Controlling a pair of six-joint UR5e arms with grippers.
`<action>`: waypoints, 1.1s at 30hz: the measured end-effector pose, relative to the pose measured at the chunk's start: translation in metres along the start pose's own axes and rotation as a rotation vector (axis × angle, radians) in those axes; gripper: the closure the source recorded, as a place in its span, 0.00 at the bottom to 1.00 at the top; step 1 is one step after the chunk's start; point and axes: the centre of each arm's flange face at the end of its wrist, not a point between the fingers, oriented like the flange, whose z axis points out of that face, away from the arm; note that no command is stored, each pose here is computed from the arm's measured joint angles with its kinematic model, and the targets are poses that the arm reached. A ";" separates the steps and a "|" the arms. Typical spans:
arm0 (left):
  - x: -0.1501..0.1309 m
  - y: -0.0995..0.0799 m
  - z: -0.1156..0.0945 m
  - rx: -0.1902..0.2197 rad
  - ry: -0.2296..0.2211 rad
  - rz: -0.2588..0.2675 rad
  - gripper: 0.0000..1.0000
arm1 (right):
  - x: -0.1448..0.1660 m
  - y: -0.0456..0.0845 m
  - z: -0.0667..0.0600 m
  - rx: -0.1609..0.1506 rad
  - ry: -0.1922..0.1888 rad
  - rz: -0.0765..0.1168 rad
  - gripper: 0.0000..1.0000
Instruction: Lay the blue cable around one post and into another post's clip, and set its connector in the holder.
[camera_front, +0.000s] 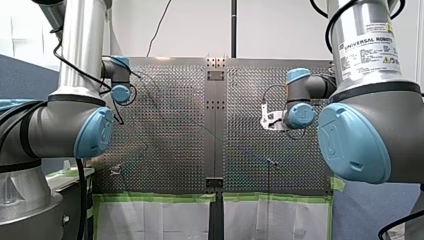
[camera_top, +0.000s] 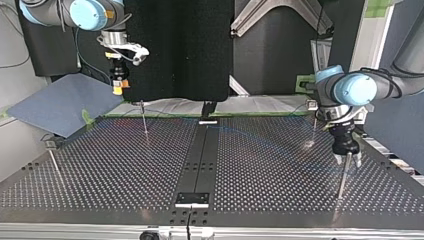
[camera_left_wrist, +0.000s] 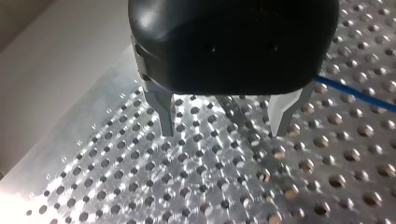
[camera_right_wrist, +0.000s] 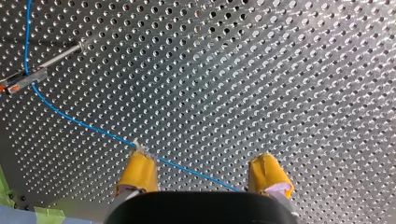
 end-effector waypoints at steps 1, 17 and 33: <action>0.000 -0.001 0.001 0.010 -0.001 -0.009 0.01 | 0.000 0.000 0.000 0.000 0.000 0.000 0.02; 0.005 -0.001 0.001 0.102 0.073 -0.141 0.01 | 0.000 0.001 0.000 -0.003 0.000 0.000 0.02; 0.020 0.008 -0.015 0.102 0.149 -0.286 0.01 | 0.000 0.001 0.000 -0.002 -0.002 0.000 0.02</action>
